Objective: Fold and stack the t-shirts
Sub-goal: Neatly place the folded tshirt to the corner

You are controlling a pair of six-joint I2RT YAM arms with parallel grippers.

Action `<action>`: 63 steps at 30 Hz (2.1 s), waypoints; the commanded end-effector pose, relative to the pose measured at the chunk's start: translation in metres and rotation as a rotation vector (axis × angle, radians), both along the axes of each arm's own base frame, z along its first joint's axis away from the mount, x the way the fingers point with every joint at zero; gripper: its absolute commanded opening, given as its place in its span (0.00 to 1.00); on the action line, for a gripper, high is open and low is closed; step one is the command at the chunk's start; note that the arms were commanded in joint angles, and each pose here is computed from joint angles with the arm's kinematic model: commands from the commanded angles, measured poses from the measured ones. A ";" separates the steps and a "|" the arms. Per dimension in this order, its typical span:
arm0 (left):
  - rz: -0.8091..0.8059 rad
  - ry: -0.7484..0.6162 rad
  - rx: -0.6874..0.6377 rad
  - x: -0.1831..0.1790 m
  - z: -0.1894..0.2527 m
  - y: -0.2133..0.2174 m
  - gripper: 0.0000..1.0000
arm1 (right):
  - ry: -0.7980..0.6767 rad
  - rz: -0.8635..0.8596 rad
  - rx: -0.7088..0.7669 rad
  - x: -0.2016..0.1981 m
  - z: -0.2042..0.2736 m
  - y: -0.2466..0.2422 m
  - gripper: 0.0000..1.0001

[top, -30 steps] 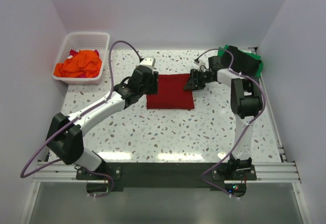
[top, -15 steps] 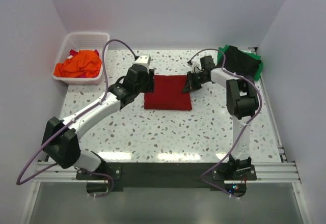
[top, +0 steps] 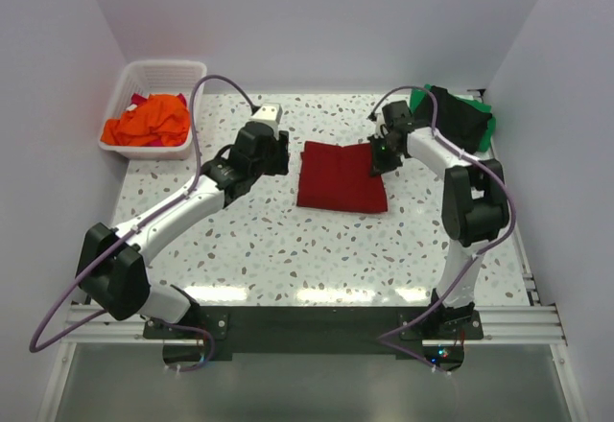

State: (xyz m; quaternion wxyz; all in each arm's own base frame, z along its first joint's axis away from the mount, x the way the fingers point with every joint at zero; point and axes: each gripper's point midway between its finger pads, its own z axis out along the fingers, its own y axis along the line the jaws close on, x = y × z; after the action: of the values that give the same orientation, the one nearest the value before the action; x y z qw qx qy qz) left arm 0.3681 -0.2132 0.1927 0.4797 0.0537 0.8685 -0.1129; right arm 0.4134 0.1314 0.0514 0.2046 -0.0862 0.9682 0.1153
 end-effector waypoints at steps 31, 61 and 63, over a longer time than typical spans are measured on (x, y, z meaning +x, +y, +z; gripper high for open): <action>-0.012 -0.080 -0.011 0.002 0.027 0.008 0.57 | -0.095 -0.488 -0.867 -0.040 0.084 -0.248 0.00; -0.028 -0.034 -0.014 0.009 0.016 0.000 0.57 | -0.011 -0.778 -1.042 -0.032 0.078 -0.340 0.00; -0.025 -0.030 -0.018 0.009 0.015 0.000 0.57 | -0.017 -0.801 -1.047 -0.029 0.081 -0.342 0.00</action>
State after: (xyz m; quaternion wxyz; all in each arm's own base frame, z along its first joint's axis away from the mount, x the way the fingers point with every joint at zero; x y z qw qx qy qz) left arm 0.3686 -0.2086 0.1881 0.4729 0.0630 0.8718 -0.1116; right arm 0.3749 -0.1977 0.1052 0.1464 0.1482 0.8818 -0.4231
